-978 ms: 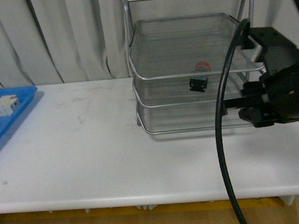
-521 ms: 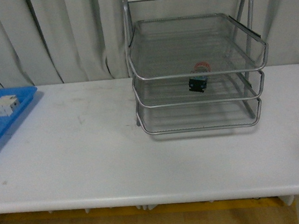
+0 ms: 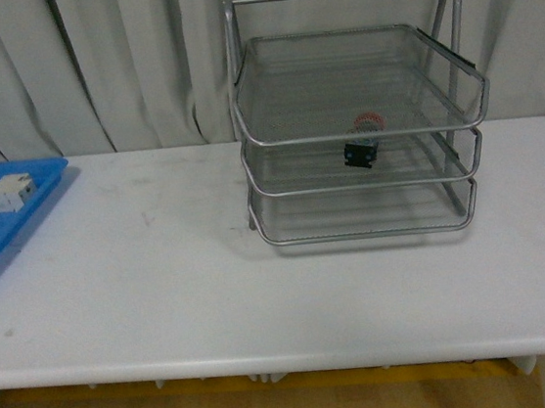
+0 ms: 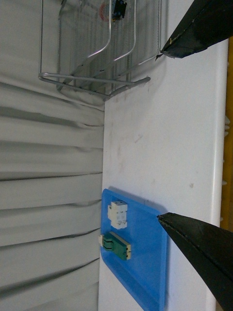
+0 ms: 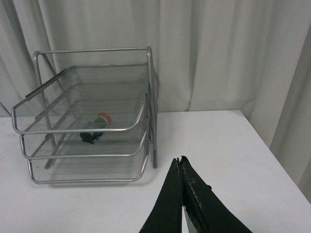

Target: Place button on rack with both arms

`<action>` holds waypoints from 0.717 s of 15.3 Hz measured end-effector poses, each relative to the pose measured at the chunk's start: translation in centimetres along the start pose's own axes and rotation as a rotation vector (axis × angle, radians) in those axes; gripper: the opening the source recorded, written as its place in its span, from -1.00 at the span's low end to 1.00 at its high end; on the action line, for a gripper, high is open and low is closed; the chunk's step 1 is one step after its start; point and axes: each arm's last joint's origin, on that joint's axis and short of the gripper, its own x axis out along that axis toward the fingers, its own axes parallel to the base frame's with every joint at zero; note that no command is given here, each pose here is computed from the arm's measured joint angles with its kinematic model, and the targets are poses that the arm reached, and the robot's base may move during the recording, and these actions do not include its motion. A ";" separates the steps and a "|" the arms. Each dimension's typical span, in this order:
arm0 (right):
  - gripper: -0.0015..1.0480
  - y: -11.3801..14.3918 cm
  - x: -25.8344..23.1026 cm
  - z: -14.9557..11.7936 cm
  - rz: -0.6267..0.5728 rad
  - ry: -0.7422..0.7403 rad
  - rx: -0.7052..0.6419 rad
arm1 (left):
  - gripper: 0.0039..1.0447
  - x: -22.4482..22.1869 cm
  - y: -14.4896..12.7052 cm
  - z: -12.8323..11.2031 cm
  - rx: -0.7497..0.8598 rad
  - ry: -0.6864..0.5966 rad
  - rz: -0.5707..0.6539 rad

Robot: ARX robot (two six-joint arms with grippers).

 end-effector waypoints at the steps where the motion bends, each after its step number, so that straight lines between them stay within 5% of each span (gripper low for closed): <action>1: -0.96 0.0 -0.5 -0.4 0.000 -0.004 0.000 | 0.88 0.0 0.0 0.0 0.000 0.000 0.000; 11: -0.97 0.0 -3.1 -2.7 0.000 -0.008 0.000 | 0.88 0.0 0.0 0.0 0.000 0.000 0.000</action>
